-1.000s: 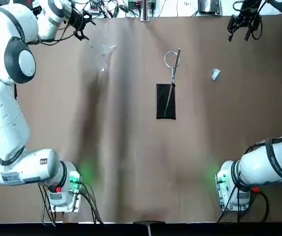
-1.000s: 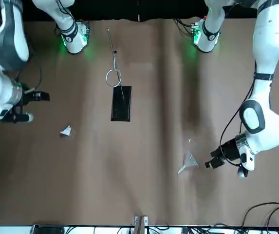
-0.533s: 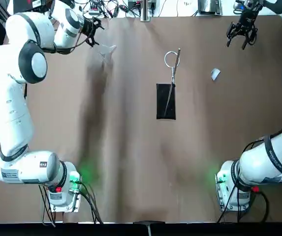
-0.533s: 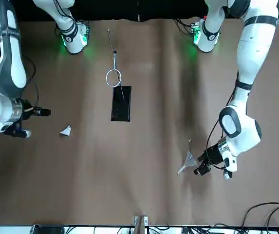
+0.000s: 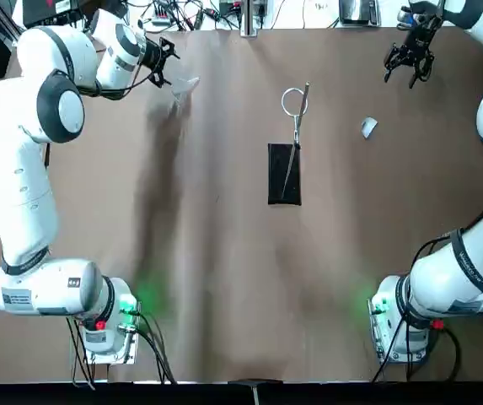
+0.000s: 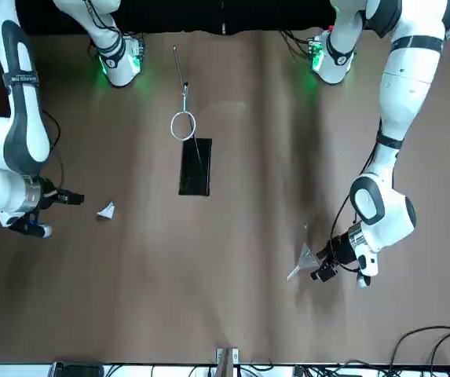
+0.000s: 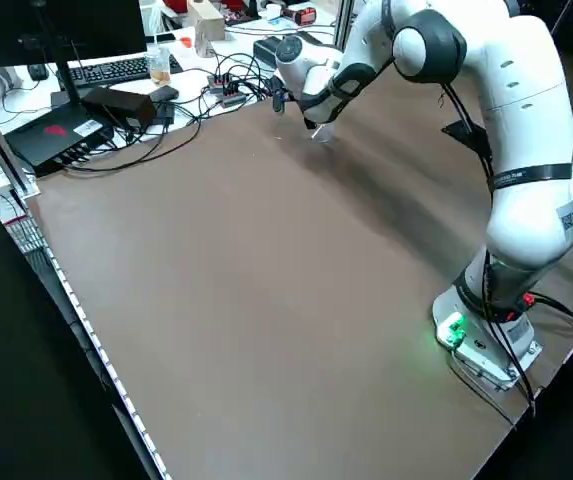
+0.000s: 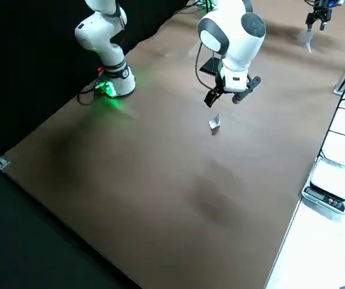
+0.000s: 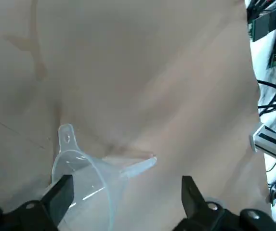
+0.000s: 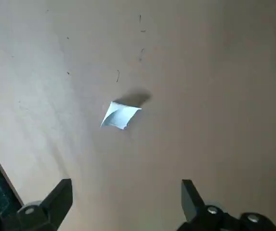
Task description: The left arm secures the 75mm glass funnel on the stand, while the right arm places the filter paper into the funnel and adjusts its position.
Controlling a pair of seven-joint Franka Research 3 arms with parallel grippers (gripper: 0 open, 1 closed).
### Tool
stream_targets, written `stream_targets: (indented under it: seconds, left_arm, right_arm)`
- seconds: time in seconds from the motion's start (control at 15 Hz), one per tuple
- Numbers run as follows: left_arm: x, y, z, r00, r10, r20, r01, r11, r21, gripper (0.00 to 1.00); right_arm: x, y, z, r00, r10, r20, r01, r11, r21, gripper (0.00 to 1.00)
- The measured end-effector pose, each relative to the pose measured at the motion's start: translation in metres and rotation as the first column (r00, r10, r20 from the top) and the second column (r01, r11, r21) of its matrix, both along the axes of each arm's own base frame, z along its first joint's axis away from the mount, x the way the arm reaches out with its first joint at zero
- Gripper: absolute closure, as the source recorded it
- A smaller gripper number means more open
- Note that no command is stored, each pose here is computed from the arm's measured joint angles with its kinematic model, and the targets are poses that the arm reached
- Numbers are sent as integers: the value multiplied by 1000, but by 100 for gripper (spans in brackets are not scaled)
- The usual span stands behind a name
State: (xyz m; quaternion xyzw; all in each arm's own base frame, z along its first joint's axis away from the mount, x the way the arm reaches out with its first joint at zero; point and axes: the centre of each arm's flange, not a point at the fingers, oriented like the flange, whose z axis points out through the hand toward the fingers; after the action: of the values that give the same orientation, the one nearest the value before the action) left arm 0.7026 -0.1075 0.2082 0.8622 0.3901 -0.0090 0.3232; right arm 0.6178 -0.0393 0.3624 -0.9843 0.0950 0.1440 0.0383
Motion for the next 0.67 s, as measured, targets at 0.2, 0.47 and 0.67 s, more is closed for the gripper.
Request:
stream_targets:
  seconds: [0.2,0.47,0.67]
  left_arm:
    - [-1,-1,-6,1000,14,-12,-14,1000,-1,17]
    - [-1,-12,-4,999,25,-27,-25,1000,-10,60]
    - [-1,-20,-2,998,44,-38,-44,999,-16,88]
  right_arm:
    - [0,0,-12,1000,1,-20,-1,1000,0,5]
    - [0,2,-49,997,-14,-82,13,1000,-4,4]
    - [-1,-4,-69,988,-96,-117,93,995,-31,2]
